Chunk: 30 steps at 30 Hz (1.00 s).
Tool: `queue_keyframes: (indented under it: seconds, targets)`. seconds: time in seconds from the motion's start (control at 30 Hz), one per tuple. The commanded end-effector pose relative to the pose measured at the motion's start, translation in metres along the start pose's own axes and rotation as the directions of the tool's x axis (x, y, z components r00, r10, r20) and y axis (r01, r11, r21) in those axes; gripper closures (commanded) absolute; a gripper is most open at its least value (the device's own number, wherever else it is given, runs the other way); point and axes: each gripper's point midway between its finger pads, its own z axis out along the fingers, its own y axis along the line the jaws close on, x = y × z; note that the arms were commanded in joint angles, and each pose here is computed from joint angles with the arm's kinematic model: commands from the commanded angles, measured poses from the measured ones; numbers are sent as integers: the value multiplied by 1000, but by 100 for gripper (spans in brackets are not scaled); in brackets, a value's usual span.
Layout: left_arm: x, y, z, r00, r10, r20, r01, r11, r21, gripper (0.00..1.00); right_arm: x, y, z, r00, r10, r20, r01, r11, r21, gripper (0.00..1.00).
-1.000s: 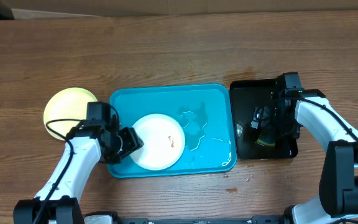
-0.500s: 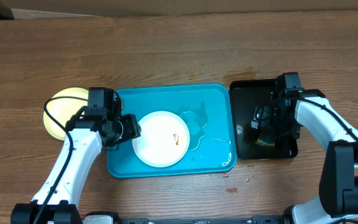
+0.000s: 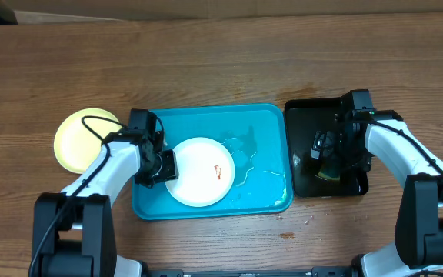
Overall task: Clean dirty plates on tray and stack at the side
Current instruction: 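Grip the white plate rim with the left gripper and drag it right, then pick up the sponge from the black tray with the right gripper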
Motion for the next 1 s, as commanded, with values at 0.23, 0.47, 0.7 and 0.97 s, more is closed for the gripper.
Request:
queue_keyframes:
  seconds: [0.23, 0.47, 0.7, 0.97]
  targets:
    - [-13, -19, 6, 998, 46, 35, -49, 994, 96, 96, -26, 18, -8, 995, -7, 97, 15, 997, -81, 0]
    - [-20, -18, 6, 991, -123, 48, 118, 988, 98, 96, -15, 13, -7, 999, -11, 51, 14, 998, -59, 0]
    - [-25, -19, 5, 974, -220, 55, 213, 971, 109, 93, 6, 8, -3, 1000, -11, -26, 10, 999, -37, 13]
    - [-27, -19, 5, 985, -154, 72, 146, 984, 104, 70, 31, -1, 13, 996, -1, -85, 0, 1000, -18, 84]
